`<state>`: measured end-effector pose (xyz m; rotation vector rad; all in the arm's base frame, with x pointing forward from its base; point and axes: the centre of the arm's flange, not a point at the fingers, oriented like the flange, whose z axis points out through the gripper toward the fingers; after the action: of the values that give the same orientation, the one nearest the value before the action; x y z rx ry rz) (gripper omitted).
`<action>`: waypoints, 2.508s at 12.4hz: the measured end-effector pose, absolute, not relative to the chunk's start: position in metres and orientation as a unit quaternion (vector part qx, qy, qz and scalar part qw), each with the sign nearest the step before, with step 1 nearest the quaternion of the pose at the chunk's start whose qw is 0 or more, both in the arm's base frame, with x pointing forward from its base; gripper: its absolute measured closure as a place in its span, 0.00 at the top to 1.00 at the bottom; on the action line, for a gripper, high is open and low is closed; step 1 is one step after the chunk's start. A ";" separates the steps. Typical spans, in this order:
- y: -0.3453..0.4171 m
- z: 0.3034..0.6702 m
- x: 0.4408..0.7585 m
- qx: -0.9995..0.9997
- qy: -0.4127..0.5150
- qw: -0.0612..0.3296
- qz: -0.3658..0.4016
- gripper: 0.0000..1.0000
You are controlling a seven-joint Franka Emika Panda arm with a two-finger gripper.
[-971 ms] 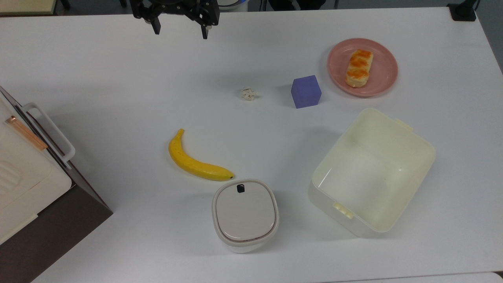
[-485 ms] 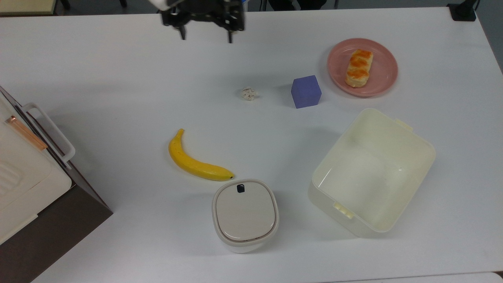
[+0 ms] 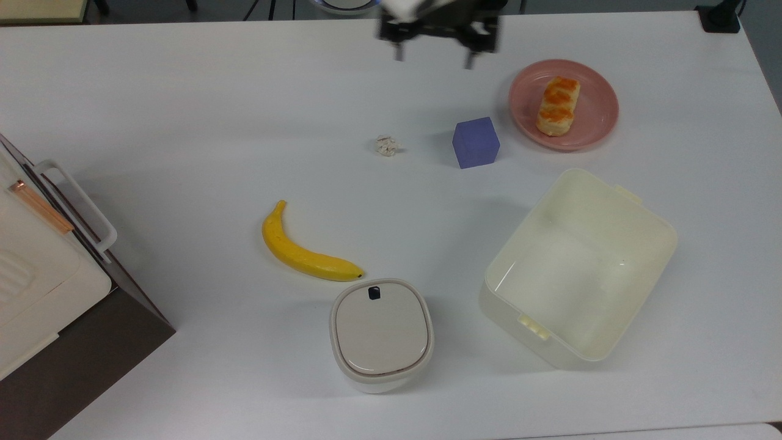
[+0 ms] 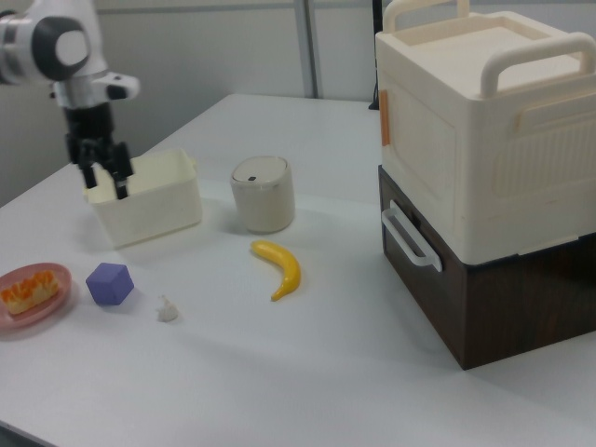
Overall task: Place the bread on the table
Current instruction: 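Move the gripper over the bread roll on the pink plate, then lower the gripper and close it on the orange-topped bread roll, then lift the bread roll off the plate and carry it toward the banana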
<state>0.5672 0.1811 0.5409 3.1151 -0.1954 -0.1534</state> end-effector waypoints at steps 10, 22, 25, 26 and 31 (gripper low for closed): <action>0.338 0.432 0.497 0.995 -0.084 -0.057 -0.007 1.00; 0.395 0.329 0.465 0.998 -0.043 -0.036 -0.040 1.00; 0.396 0.313 0.467 0.998 -0.038 -0.030 -0.040 0.95; 0.396 0.312 0.467 0.998 -0.038 -0.029 -0.040 0.85; 0.399 0.333 0.472 0.998 -0.037 -0.038 -0.024 0.61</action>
<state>0.4719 0.3987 0.3331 3.2141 -0.1196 -0.0777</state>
